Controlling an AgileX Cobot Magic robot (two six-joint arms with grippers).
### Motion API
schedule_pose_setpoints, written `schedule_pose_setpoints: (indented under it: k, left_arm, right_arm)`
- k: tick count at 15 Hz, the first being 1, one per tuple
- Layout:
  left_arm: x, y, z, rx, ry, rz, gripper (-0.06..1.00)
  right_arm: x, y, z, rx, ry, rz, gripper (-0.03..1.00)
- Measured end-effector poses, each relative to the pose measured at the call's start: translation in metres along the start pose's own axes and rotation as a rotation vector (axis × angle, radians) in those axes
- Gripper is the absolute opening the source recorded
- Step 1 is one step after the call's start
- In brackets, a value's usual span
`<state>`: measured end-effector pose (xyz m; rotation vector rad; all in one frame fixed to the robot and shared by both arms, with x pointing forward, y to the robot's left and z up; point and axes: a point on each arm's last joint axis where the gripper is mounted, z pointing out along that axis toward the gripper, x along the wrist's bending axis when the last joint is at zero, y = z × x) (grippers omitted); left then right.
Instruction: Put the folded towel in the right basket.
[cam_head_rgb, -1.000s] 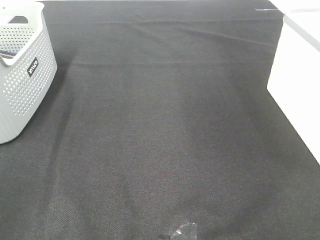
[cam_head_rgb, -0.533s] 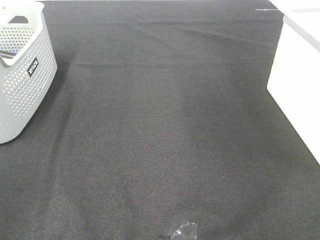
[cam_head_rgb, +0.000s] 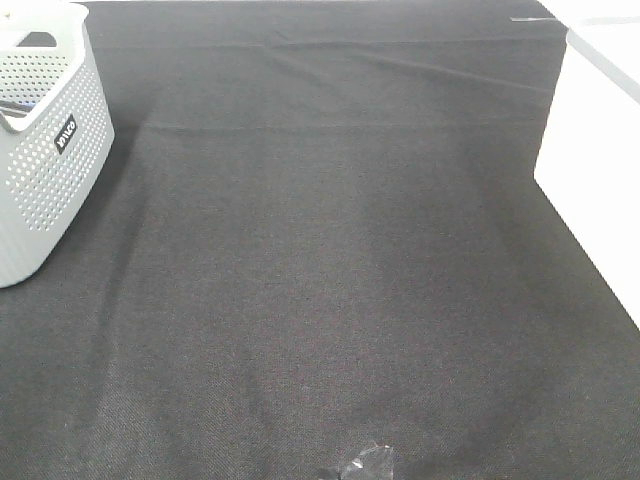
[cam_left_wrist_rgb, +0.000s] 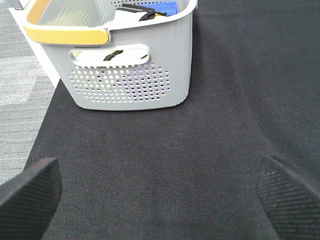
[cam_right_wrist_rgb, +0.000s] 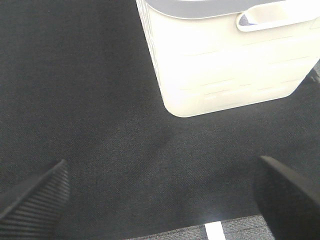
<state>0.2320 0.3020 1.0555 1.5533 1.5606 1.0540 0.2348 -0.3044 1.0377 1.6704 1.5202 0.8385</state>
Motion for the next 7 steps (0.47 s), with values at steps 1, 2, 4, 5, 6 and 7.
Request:
schedule_pose_setpoints:
  k: [1,2,4,5,6,7]
  left_arm:
    - [0.0000,0.0000,0.0000,0.000,0.000,0.000,0.99]
    - [0.0000,0.0000,0.0000,0.000,0.000,0.000,0.99]
    - [0.0000,0.0000,0.0000,0.000,0.000,0.000,0.99]
    - [0.0000,0.0000,0.0000,0.000,0.000,0.000,0.99]
    - [0.0000,0.0000,0.0000,0.000,0.000,0.000,0.99]
    - [0.0000,0.0000,0.0000,0.000,0.000,0.000,0.99]
  right_arm:
    - [0.0000,0.0000,0.0000,0.000,0.000,0.000,0.96]
    - [0.0000,0.0000,0.0000,0.000,0.000,0.000,0.96]
    - [0.0000,0.0000,0.0000,0.000,0.000,0.000,0.96]
    - [0.0000,0.0000,0.0000,0.000,0.000,0.000,0.96]
    - [0.0000,0.0000,0.0000,0.000,0.000,0.000,0.96]
    - [0.0000,0.0000,0.0000,0.000,0.000,-0.001,0.96]
